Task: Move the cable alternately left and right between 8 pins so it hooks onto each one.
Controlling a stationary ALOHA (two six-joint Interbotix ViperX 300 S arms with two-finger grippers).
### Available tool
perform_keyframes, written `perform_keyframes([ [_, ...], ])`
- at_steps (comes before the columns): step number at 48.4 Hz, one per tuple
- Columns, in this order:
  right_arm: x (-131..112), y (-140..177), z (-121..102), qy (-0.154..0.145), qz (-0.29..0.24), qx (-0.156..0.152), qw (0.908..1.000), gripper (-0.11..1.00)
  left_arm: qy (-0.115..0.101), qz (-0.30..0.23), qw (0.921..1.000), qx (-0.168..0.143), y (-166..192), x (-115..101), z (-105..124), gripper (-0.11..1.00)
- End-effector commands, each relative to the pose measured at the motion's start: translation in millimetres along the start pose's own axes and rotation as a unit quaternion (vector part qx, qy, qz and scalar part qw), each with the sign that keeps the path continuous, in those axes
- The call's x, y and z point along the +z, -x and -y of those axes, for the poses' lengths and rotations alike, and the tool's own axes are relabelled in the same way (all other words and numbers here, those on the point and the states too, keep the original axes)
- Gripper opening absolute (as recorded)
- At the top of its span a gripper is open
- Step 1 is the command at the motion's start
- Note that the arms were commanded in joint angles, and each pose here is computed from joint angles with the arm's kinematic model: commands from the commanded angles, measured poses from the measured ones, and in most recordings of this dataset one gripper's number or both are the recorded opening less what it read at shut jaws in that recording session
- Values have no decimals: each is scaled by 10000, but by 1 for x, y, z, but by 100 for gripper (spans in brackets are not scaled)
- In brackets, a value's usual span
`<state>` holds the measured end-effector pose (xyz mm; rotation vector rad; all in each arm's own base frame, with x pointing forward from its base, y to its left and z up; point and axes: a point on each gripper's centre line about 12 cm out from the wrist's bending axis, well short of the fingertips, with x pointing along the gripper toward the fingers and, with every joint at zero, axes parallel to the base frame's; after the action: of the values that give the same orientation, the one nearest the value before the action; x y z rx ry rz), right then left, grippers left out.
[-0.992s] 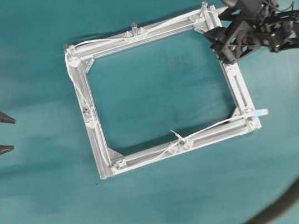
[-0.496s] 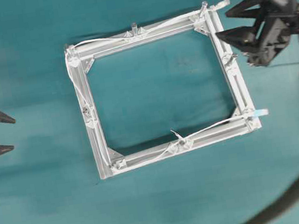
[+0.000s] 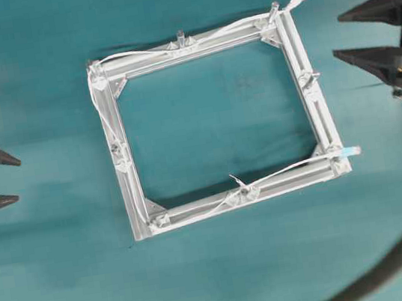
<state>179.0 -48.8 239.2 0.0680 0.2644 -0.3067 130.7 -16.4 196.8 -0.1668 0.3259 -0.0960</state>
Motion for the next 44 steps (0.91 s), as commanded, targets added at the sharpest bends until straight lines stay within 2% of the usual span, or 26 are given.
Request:
perform_keyframes([
  [1, 8, 7, -4, 154, 277, 193, 9993, 69, 50, 56, 10000, 5, 0, 5, 0, 72],
  [10, 6, 21, -4, 421, 601, 229, 9970, 69, 50, 56, 10000, 5, 0, 5, 0, 72],
  [25, -5, 32, -7, 354, 860, 461, 9946, 69, 50, 63, 10000, 4, 0, 5, 0, 72],
  [33, -15, 32, -11, 347, 800, 617, 9943, 69, 50, 63, 10000, 4, 0, 5, 1, 72],
  [44, -24, 32, -11, 320, 759, 660, 9944, 69, 50, 63, 10000, 4, 0, 5, 0, 72],
])
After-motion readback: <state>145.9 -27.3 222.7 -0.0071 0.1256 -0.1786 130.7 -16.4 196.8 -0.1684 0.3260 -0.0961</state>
